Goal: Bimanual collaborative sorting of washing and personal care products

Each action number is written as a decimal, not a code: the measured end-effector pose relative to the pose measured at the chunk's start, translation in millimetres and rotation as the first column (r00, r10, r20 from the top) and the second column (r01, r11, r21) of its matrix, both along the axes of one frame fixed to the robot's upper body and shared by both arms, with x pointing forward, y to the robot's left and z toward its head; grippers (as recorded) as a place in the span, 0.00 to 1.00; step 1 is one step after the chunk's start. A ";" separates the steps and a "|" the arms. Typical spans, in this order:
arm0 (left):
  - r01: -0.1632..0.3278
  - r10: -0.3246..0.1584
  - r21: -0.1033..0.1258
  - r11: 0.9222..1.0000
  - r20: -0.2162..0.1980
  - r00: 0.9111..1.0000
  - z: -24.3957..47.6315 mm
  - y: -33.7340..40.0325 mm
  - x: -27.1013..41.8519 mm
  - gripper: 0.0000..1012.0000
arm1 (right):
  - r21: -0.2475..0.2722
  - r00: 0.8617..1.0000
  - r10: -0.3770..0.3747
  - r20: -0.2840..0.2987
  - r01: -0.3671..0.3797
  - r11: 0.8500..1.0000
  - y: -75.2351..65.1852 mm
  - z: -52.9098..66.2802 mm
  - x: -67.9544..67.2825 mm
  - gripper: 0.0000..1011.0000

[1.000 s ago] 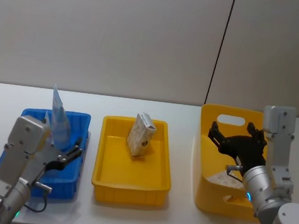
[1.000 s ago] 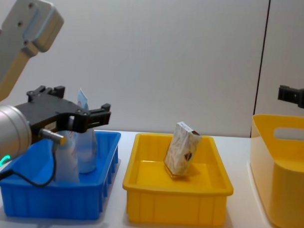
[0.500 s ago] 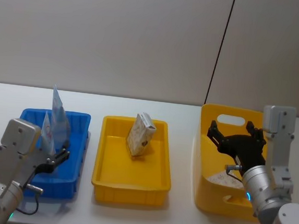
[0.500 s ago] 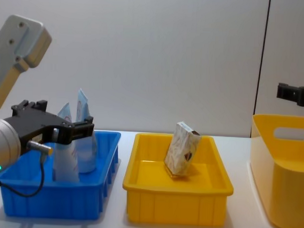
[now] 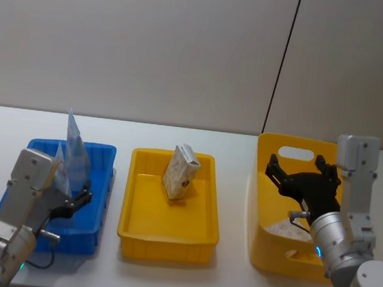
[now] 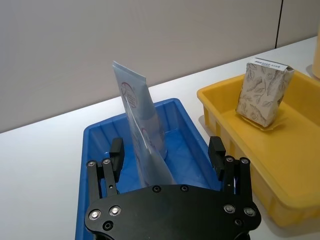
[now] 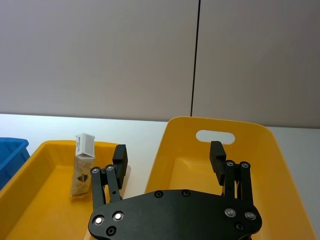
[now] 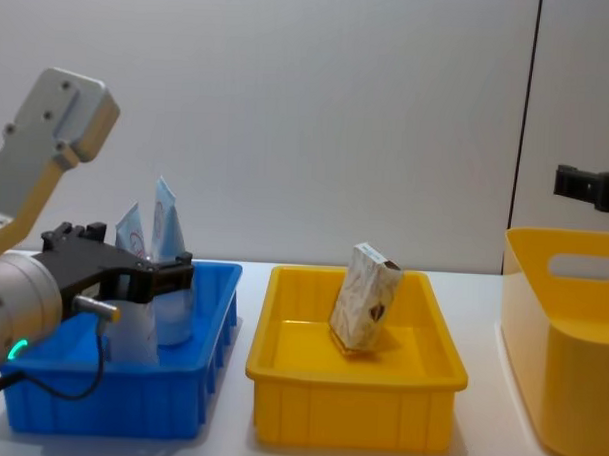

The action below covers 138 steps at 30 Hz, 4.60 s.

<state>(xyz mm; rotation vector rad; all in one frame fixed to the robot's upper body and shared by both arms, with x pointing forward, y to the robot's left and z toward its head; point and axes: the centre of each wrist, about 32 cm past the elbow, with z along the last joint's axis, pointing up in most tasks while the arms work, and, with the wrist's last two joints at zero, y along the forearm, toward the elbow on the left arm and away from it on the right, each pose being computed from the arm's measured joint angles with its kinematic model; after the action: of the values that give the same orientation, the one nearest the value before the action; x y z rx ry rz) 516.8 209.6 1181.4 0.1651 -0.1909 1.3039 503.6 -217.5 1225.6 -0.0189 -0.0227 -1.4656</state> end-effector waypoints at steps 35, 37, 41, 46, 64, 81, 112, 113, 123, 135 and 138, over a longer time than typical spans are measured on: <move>-0.056 0.061 0.059 0.997 -0.088 0.994 -18.4 0.4 37.7 0.48 | 0.000 1.000 0.000 0.001 0.000 1.000 0.0 0.2 0.0 0.99; -0.058 0.063 0.059 0.997 -0.090 0.994 -18.6 0.6 37.9 0.41 | 0.000 1.000 0.001 0.001 -0.001 1.000 0.0 0.2 0.0 0.99; -0.060 0.066 0.059 0.996 -0.091 0.994 -19.0 1.0 37.9 0.36 | 0.000 1.000 0.001 0.001 -0.001 1.000 0.0 0.1 0.0 0.99; -0.060 0.064 0.057 0.997 -0.087 0.994 -19.5 1.7 37.3 0.32 | 0.000 1.000 0.001 0.001 -0.001 1.000 0.0 0.2 0.0 0.99; 0.020 -0.020 0.002 1.000 0.036 0.999 5.8 3.6 26.8 0.25 | 0.000 1.000 0.001 0.001 -0.001 1.000 0.0 0.1 0.0 0.99; 0.166 -0.151 -0.098 0.981 0.142 0.978 37.2 0.7 12.6 0.25 | 0.000 1.000 0.001 0.001 -0.001 1.000 0.0 0.1 0.0 0.99; 0.500 -0.458 -0.119 0.858 0.265 0.848 65.5 -45.2 28.9 0.25 | -0.001 1.000 0.006 0.001 -0.006 1.000 -0.2 0.3 -0.2 0.99; 0.504 -0.461 -0.119 0.856 0.267 0.846 65.7 -46.0 29.3 0.25 | -0.002 1.000 0.009 0.001 -0.009 1.000 -0.4 0.3 -0.3 0.99; 0.535 -0.489 -0.118 0.837 0.278 0.826 68.5 -53.2 32.0 0.25 | -0.012 0.996 0.089 -0.003 -0.089 0.996 -3.3 2.6 -1.6 0.99; 0.551 -0.504 -0.116 0.826 0.285 0.815 69.9 -57.0 33.2 0.25 | -0.036 0.970 0.240 -0.018 -0.241 0.970 -6.5 9.9 -0.8 0.99; 0.554 -0.507 -0.116 0.825 0.286 0.814 70.2 -57.6 33.4 0.25 | -0.046 0.960 0.278 -0.024 -0.279 0.959 -7.1 11.8 -0.5 0.99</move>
<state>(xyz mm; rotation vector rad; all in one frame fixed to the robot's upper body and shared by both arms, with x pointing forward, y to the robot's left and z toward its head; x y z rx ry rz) 550.2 152.0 1251.7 -0.2113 -0.2942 0.7641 503.2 -224.6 1237.4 -0.0661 -0.0452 -1.1822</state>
